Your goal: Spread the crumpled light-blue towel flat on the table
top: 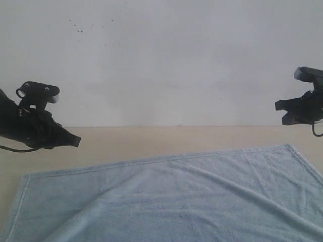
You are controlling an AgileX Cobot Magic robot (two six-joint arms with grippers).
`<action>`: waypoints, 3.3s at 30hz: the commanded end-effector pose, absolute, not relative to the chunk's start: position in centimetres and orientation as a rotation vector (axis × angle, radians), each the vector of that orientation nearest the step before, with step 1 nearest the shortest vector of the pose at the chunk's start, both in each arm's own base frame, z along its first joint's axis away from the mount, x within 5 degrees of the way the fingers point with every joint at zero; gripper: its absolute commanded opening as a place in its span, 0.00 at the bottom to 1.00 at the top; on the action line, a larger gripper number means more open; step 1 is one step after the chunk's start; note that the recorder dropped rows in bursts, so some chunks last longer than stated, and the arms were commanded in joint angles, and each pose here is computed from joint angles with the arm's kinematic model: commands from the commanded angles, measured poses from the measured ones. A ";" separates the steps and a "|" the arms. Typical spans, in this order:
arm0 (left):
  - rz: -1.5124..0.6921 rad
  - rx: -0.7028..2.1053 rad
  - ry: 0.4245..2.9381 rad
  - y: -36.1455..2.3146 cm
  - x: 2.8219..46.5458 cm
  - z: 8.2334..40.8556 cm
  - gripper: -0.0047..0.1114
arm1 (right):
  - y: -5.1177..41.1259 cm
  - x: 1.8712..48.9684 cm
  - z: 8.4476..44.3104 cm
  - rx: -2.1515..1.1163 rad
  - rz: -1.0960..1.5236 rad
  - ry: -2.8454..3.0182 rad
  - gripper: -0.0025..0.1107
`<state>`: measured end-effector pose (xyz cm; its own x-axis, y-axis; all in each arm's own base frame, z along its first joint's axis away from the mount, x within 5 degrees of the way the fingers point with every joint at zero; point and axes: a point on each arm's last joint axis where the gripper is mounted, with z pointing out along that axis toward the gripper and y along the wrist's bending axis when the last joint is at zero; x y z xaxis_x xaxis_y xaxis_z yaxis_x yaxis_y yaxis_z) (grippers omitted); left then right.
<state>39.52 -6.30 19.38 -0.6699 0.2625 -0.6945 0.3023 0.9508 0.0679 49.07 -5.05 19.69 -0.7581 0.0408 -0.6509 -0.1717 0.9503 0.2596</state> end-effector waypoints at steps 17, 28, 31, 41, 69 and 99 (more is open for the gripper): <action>0.072 0.281 2.513 -0.1 37.9 10.2 0.08 | -4.5 45.6 20.4 -0.069 0.395 2.419 0.02; 0.091 0.301 2.530 0.2 38.0 8.6 0.08 | -4.4 45.5 20.4 -0.080 0.403 2.426 0.02; 0.107 0.269 2.513 0.9 38.1 8.7 0.08 | -4.4 45.5 20.4 -0.081 0.405 2.427 0.02; 0.131 0.183 2.363 1.5 38.6 13.1 0.08 | -4.1 45.4 21.6 -0.030 0.469 2.383 0.02; 0.059 -0.056 1.537 0.8 11.7 28.8 0.08 | -1.4 11.2 35.2 0.134 -0.125 1.322 0.02; -0.012 0.027 1.680 -0.4 5.2 23.3 0.08 | 1.0 5.3 25.2 0.102 0.345 1.460 0.02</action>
